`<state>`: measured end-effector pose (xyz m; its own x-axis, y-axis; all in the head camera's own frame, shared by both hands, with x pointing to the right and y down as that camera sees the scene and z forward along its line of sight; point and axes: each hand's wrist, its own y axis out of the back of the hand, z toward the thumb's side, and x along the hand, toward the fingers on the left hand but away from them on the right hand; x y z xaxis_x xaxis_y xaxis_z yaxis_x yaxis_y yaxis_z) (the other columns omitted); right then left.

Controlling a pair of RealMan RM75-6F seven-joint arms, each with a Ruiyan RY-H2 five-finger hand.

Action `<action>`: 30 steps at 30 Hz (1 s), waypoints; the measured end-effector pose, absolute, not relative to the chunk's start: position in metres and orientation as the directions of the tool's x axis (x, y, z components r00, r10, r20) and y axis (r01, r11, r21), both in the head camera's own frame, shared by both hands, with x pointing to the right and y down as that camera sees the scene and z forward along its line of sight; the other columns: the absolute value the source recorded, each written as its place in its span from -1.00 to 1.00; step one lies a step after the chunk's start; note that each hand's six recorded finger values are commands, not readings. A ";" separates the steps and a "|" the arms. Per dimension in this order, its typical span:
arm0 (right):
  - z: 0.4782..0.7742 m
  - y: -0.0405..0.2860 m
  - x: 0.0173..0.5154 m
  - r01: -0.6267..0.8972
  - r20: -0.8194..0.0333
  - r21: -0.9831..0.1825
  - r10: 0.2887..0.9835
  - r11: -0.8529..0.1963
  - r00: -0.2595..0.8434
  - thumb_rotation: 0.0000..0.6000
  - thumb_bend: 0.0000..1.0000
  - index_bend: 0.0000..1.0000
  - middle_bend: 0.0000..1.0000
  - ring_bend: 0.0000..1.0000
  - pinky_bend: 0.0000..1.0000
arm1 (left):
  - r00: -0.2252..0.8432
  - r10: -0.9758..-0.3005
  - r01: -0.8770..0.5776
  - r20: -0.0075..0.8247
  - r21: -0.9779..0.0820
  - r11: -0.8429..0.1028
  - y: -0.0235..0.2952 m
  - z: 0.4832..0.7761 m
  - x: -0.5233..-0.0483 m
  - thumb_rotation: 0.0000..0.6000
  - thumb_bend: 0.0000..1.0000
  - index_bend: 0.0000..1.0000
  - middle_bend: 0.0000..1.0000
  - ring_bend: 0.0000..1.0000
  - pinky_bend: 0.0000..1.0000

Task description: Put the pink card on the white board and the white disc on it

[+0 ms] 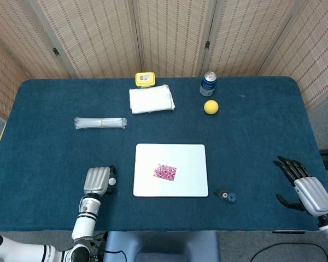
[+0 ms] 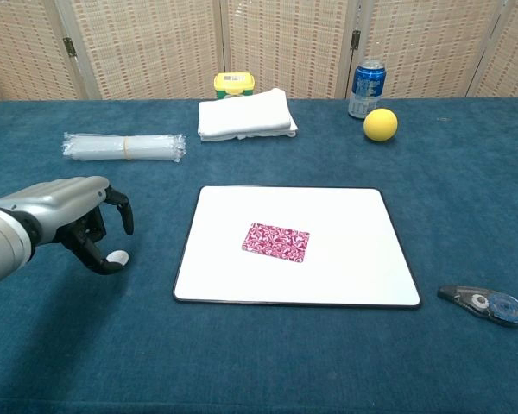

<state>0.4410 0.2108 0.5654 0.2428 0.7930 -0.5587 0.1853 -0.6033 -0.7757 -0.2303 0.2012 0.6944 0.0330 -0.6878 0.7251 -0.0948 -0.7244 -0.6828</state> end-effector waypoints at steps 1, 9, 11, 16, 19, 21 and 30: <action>0.565 0.211 0.441 0.185 -0.558 -0.777 0.794 -0.602 0.242 1.00 -0.52 -1.00 -1.00 -1.00 -1.00 | 0.035 -0.687 -0.099 0.726 -0.681 -0.725 0.201 0.695 -0.231 1.00 -0.46 -0.10 1.00 0.96 0.95; 0.566 0.212 0.439 0.176 -0.558 -0.779 0.794 -0.601 0.243 1.00 -0.52 -1.00 -1.00 -1.00 -1.00 | 0.037 -0.677 -0.109 0.735 -0.670 -0.734 0.202 0.703 -0.237 1.00 -0.46 -0.08 1.00 0.96 0.95; 0.566 0.212 0.439 0.175 -0.555 -0.782 0.796 -0.599 0.242 1.00 -0.52 -1.00 -1.00 -1.00 -1.00 | 0.035 -0.672 -0.110 0.740 -0.666 -0.738 0.202 0.706 -0.239 1.00 -0.46 -0.09 1.00 0.96 0.95; 0.565 0.211 0.440 0.175 -0.552 -0.786 0.800 -0.593 0.234 1.00 -0.53 -1.00 -1.00 -1.00 -1.00 | 0.033 -0.663 -0.116 0.748 -0.656 -0.746 0.201 0.713 -0.242 1.00 -0.46 -0.08 1.00 0.96 0.95; 0.567 0.211 0.440 0.170 -0.555 -0.785 0.799 -0.595 0.232 1.00 -0.52 -1.00 -1.00 -1.00 -1.00 | 0.031 -0.658 -0.121 0.752 -0.651 -0.749 0.201 0.716 -0.245 1.00 -0.45 -0.05 1.00 0.96 0.95; 0.568 0.211 0.440 0.167 -0.558 -0.784 0.797 -0.597 0.232 1.00 -0.53 -1.00 -1.00 -1.00 -1.00 | 0.028 -0.656 -0.124 0.754 -0.649 -0.751 0.201 0.717 -0.247 1.00 -0.46 -0.04 1.00 0.96 0.95; 0.569 0.210 0.439 0.162 -0.559 -0.786 0.798 -0.596 0.225 1.00 -0.52 -1.00 -1.00 -1.00 -1.00 | 0.030 -0.652 -0.135 0.757 -0.643 -0.753 0.199 0.722 -0.251 1.00 -0.46 0.03 1.00 0.96 0.95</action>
